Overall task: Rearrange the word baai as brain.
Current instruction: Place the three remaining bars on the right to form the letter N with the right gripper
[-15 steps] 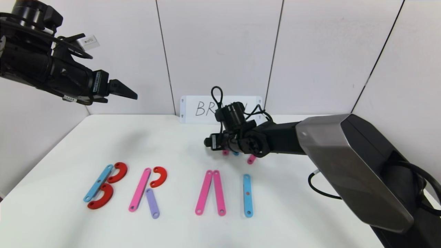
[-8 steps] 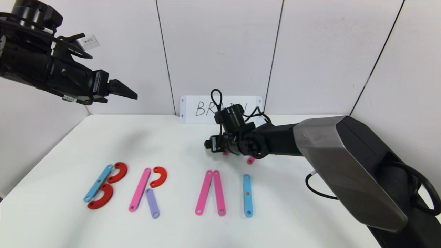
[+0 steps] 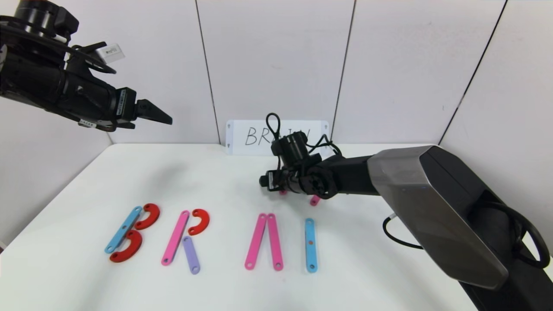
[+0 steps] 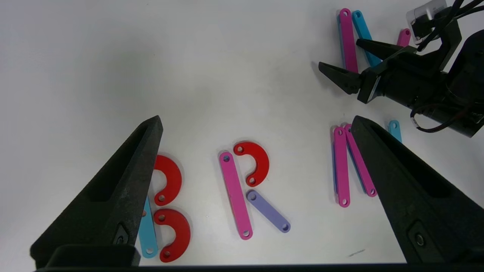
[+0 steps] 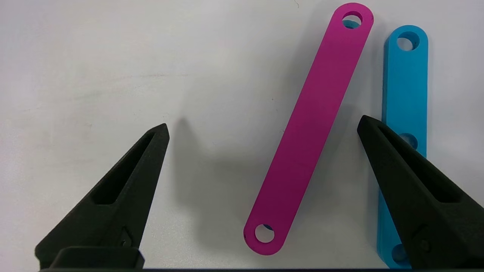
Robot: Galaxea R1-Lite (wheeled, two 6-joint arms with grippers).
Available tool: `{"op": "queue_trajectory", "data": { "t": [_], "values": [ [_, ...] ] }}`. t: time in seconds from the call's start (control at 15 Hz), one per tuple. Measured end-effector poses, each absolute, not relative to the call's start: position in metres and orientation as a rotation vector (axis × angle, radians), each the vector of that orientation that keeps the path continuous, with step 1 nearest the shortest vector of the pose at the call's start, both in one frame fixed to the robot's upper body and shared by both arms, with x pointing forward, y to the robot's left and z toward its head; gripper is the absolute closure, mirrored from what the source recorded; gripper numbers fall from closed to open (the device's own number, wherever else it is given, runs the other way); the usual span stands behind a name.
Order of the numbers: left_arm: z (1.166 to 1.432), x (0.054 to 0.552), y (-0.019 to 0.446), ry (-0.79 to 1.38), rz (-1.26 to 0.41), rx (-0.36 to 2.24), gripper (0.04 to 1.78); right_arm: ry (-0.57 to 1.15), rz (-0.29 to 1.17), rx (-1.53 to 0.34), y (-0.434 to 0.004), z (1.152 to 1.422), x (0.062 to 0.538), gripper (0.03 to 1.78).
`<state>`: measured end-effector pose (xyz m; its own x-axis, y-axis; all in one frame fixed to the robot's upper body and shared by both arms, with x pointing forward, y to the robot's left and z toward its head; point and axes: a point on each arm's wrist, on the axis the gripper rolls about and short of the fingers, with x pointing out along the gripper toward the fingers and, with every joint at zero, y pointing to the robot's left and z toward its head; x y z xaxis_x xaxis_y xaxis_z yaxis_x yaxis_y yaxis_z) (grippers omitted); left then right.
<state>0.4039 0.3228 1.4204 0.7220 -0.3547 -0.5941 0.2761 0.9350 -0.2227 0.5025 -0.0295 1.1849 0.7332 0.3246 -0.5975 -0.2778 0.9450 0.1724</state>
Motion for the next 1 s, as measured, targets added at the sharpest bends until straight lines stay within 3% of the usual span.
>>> {"op": "queue_trajectory", "data": {
  "t": [0.27,0.73,1.0],
  "values": [
    [1.4204,0.4038,0.3228,0.681,-0.349,-0.121,0.08,0.663,0.322,0.062,-0.0298,1.1841,0.5045,0.34],
    [1.4212,0.4029,0.3228,0.678,-0.349,-0.121,0.08,0.668,0.321,0.061,-0.0289,1.1812,0.5051,1.46],
    [1.4213,0.4028,0.3228,0.678,-0.351,-0.122,0.08,0.668,0.321,0.062,-0.0290,1.1812,0.5050,1.51]
  ]
}}
